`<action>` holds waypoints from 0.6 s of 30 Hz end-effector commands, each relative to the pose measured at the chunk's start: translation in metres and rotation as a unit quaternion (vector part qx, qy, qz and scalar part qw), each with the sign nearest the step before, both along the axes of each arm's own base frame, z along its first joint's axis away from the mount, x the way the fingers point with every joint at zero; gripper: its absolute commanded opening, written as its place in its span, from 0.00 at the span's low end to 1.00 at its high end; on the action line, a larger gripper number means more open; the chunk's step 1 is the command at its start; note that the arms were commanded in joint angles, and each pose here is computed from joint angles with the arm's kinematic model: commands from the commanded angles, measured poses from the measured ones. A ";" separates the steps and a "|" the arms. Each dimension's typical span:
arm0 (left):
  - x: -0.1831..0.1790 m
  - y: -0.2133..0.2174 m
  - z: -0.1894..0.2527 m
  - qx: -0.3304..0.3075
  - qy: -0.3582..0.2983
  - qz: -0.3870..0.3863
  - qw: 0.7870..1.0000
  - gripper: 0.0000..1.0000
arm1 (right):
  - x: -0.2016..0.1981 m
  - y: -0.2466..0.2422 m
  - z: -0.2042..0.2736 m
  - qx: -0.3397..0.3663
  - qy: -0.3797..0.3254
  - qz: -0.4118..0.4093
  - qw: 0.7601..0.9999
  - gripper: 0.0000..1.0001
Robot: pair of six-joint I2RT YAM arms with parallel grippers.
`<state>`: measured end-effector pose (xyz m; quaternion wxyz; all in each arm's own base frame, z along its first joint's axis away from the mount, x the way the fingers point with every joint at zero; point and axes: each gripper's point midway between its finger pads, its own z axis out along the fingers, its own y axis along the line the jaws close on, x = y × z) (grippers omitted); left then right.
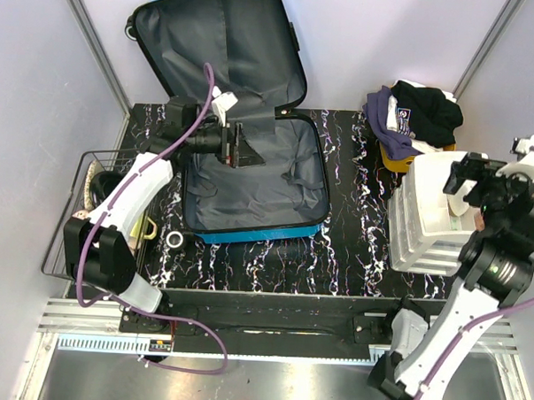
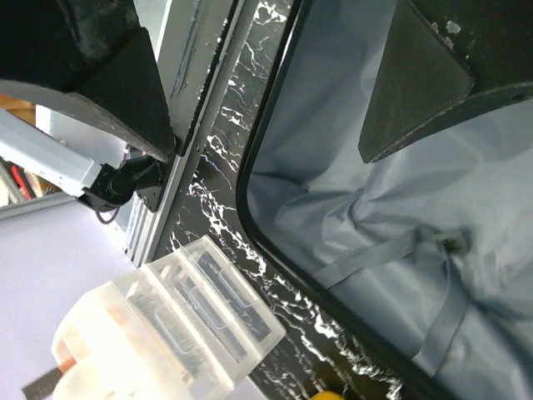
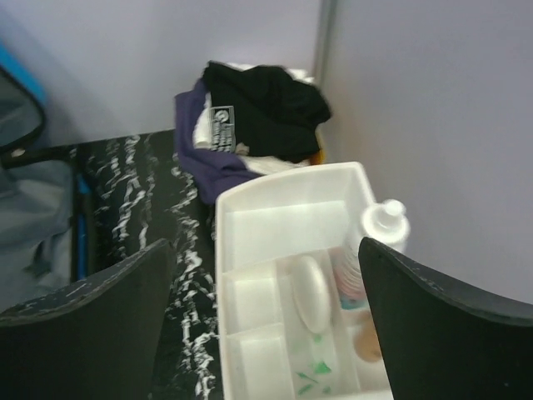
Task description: Open, take out, and arrange the luggage
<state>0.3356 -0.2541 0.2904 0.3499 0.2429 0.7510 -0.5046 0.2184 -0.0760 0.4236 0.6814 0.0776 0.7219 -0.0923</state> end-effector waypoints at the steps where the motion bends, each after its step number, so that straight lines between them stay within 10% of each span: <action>1: -0.009 0.031 -0.003 0.050 0.031 0.024 0.998 0.99 | 0.029 0.017 -0.011 0.061 0.034 0.087 0.994 1.00; 18: 0.010 0.167 -0.026 0.259 -0.002 0.172 0.951 0.99 | 0.154 0.148 -0.046 0.053 0.098 0.279 0.954 1.00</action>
